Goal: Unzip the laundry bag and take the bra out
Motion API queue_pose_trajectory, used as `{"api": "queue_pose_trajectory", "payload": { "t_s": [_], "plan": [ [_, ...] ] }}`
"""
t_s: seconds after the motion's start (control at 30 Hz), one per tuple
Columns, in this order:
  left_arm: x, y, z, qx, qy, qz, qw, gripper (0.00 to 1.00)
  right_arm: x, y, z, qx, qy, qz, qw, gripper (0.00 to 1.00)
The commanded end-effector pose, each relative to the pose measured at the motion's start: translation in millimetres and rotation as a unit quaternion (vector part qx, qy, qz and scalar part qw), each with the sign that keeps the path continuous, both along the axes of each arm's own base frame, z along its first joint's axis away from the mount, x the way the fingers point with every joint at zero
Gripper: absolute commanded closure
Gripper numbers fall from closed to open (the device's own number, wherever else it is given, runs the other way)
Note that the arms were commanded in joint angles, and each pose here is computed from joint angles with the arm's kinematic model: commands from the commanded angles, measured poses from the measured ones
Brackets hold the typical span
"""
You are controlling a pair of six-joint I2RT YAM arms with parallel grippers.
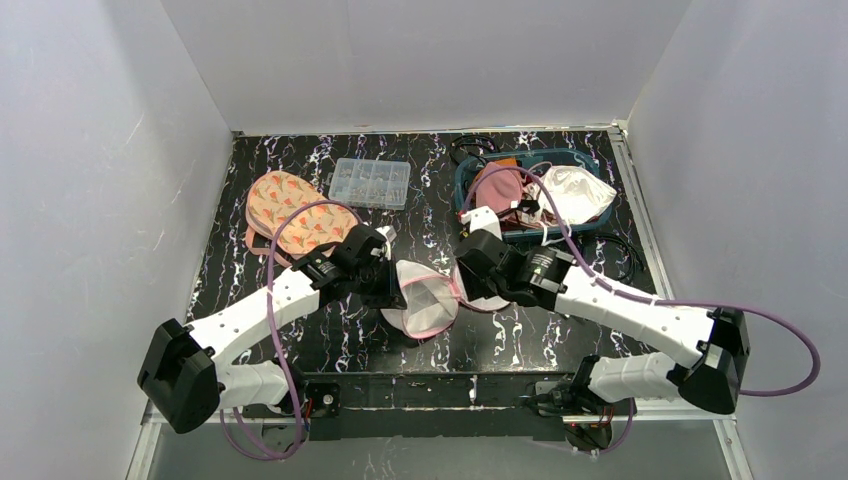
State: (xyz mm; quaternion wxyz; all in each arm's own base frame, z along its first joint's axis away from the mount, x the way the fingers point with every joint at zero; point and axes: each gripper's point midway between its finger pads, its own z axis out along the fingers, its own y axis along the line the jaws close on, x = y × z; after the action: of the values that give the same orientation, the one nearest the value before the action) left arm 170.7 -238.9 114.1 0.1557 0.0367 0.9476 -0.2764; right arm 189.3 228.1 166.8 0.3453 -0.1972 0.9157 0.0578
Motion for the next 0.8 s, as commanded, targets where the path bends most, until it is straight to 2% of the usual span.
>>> {"api": "queue_pose_trajectory", "payload": {
  "t_s": [0.0, 0.07, 0.2, 0.47, 0.6, 0.77],
  "plan": [
    [-4.2, 7.3, 4.0, -0.001, -0.003, 0.006, 1.0, 1.0, 10.9, -10.7, 21.2, 0.058, -0.063, -0.048, 0.995, 0.32],
    [-4.6, 10.1, 3.5, 0.006, -0.004, 0.006, 1.0, 1.0, 11.6, -26.3, 14.5, 0.079, -0.065, -0.074, 0.992, 0.27],
    [-4.0, 12.8, 4.1, 0.012, -0.007, 0.01, 1.0, 1.0, 5.3, -42.3, -22.2, 0.172, -0.007, -0.129, 0.977, 0.25],
    [-7.1, 19.0, -0.8, 0.016, -0.008, 0.021, 1.0, 1.0, 4.6, -59.9, -62.8, 0.346, -0.018, -0.254, 0.903, 0.22],
    [-8.5, 18.9, -1.2, 0.013, -0.006, 0.021, 1.0, 1.0, 11.1, -66.9, -80.3, 0.376, -0.031, -0.297, 0.877, 0.16],
    [-9.9, 18.2, -1.4, 0.011, -0.003, 0.02, 1.0, 1.0, 21.7, -72.5, -93.7, 0.387, -0.051, -0.327, 0.861, 0.17]
  ]
}}
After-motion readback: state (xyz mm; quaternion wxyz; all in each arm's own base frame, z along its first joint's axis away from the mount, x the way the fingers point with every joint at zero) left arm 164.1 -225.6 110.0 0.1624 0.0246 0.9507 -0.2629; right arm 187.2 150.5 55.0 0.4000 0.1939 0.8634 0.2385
